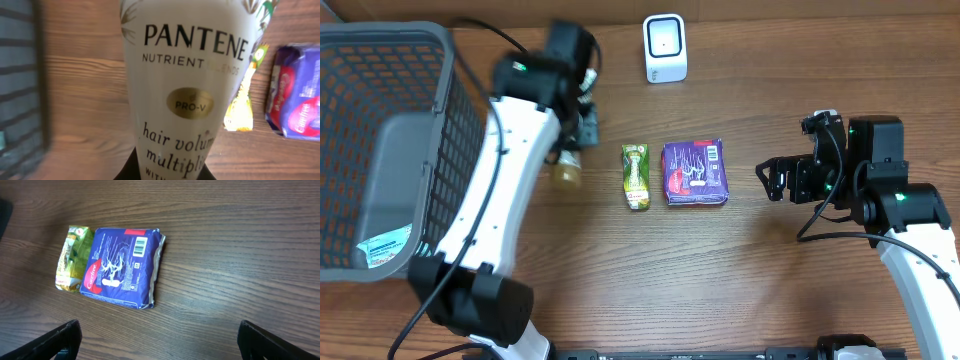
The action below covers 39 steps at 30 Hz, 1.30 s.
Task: Scan the item barcode
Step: 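Grasp the Pantene tube and place it left of the juice box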
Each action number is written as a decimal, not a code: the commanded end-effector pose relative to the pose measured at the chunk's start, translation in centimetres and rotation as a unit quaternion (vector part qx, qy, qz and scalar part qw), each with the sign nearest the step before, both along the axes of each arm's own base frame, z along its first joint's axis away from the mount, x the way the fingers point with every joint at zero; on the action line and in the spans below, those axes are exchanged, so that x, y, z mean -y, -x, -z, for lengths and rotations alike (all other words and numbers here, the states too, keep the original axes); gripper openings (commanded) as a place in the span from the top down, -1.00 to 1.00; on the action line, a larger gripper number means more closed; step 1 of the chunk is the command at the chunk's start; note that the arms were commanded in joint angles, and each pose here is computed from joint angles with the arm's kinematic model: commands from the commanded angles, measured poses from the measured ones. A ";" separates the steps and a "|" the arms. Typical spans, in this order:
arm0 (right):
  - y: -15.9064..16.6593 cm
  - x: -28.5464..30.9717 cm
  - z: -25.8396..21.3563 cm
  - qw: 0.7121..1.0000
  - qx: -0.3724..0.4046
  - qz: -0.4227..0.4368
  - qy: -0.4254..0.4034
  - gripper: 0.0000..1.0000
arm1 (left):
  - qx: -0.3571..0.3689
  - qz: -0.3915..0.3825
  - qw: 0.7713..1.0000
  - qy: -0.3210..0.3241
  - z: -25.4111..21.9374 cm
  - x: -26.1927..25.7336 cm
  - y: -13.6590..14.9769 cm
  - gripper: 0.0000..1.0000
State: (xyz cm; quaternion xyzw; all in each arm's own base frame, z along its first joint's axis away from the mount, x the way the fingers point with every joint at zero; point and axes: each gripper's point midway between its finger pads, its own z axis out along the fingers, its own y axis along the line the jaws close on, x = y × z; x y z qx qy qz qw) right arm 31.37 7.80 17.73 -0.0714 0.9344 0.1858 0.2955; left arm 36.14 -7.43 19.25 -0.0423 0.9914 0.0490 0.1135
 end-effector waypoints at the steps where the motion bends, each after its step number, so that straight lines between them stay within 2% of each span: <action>1: -0.4 0.0 -1.0 1.000 0.014 0.000 0.000 -1.00 | -0.025 0.002 0.999 0.034 4.3 2.0 0.9 0.91; 7: -0.4 0.0 -1.0 1.000 0.014 0.000 0.000 -1.00 | -0.033 -0.021 0.998 0.053 12.1 3.0 1.1 0.92; 12: -0.4 0.0 -1.0 1.000 0.014 0.000 0.000 -1.00 | -0.042 -0.025 0.998 0.051 15.9 2.9 1.6 0.90; 16: -0.4 0.0 -1.0 1.000 0.014 0.000 0.000 -1.00 | -0.045 -0.024 0.997 0.054 16.9 3.0 1.5 0.77; 19: -0.4 0.0 -1.0 1.000 0.014 0.000 0.000 -1.00 | -0.033 -0.021 0.998 0.057 16.3 3.2 0.9 0.54; 23: -0.4 0.0 -1.0 1.000 0.014 0.000 0.000 -1.00 | -0.008 -0.009 0.998 0.063 13.5 3.6 -0.6 -0.28; 27: -0.4 0.0 -1.0 1.000 0.014 0.000 0.000 -1.00 | 0.032 0.015 0.997 0.067 8.2 4.1 -2.5 -0.33; 32: -0.4 0.0 -1.0 1.000 0.014 0.000 0.000 -1.00 | 0.118 0.006 0.992 0.052 -1.6 2.9 -4.2 -0.28; 34: -0.4 0.0 -1.0 1.000 0.014 0.000 0.000 -1.00 | 0.163 -0.007 0.986 0.045 -6.6 1.5 -3.8 -0.28; 39: -0.4 0.0 -1.0 1.000 0.014 0.000 0.000 -1.00 | 0.232 -0.076 0.970 0.024 -13.2 -4.0 -1.0 -0.33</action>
